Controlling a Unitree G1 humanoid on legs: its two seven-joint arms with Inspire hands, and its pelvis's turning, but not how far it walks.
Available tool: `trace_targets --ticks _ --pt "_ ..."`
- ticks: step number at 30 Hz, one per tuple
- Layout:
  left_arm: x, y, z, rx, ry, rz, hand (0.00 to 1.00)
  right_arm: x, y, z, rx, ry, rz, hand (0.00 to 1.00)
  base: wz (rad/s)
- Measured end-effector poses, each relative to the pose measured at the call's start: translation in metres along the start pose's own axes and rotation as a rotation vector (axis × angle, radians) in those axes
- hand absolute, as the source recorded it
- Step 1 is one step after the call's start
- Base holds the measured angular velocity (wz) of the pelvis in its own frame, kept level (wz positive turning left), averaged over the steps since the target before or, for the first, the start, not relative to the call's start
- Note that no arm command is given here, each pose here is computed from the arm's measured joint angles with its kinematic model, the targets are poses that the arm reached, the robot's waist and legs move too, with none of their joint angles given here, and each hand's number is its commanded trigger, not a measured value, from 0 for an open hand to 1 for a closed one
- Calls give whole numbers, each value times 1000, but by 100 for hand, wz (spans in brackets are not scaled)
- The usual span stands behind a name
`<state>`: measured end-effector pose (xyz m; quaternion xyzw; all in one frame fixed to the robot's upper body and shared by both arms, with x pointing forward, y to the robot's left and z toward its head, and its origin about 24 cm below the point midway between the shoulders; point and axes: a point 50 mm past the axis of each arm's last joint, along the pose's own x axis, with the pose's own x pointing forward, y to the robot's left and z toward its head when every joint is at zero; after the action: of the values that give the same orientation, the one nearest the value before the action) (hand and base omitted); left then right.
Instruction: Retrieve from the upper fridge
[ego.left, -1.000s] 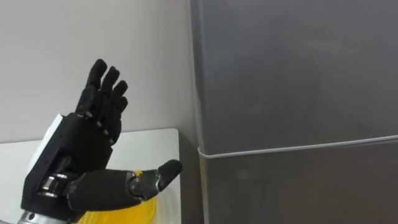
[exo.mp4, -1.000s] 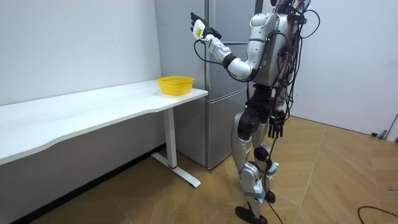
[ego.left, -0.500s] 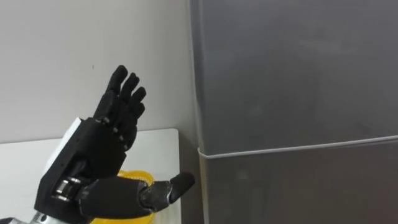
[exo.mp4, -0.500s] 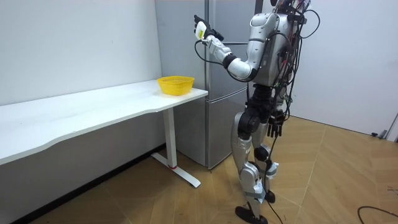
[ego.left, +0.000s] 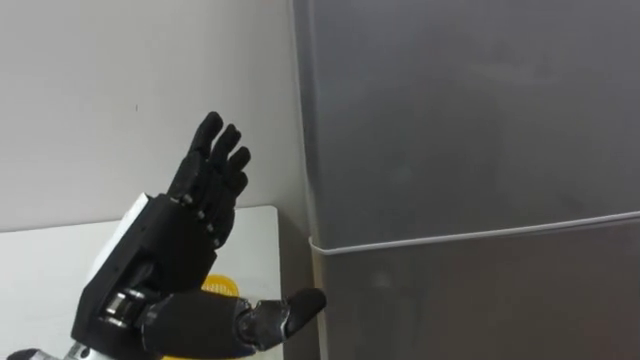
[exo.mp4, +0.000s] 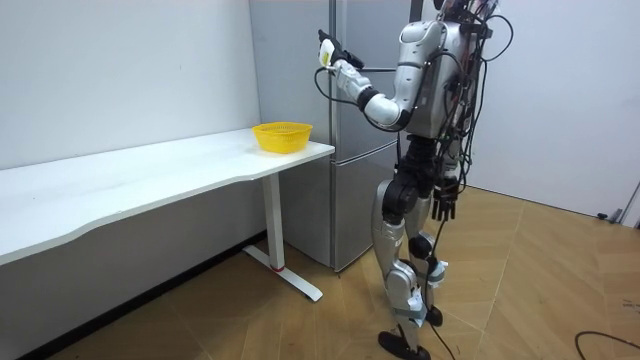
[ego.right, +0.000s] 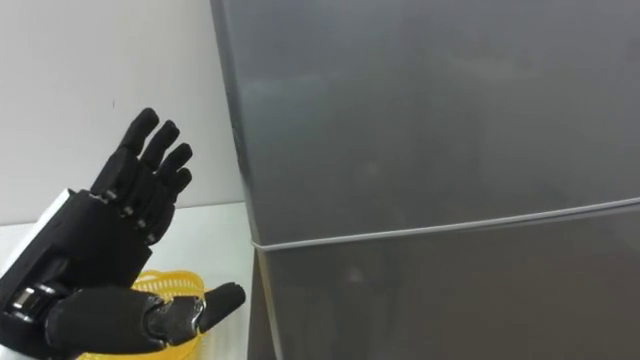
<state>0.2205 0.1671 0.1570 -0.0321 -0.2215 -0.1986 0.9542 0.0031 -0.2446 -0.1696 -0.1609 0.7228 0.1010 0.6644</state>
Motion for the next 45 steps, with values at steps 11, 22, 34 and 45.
trace_targets --ticks 11,22,34,45 --pt "1 -3 -1 -8 2 -11 0 0 -1 0 0 0 -28 0 -4" --pt "3 -6 -4 -23 24 -18 0 0 -1 0 0 6 -26 0 -1" --pt "10 -15 -3 -37 6 -57 0 0 -2 1 1 -3 -28 0 0" --pt "11 -15 -3 -6 13 -55 0 0 -2 2 0 -8 -29 0 0"
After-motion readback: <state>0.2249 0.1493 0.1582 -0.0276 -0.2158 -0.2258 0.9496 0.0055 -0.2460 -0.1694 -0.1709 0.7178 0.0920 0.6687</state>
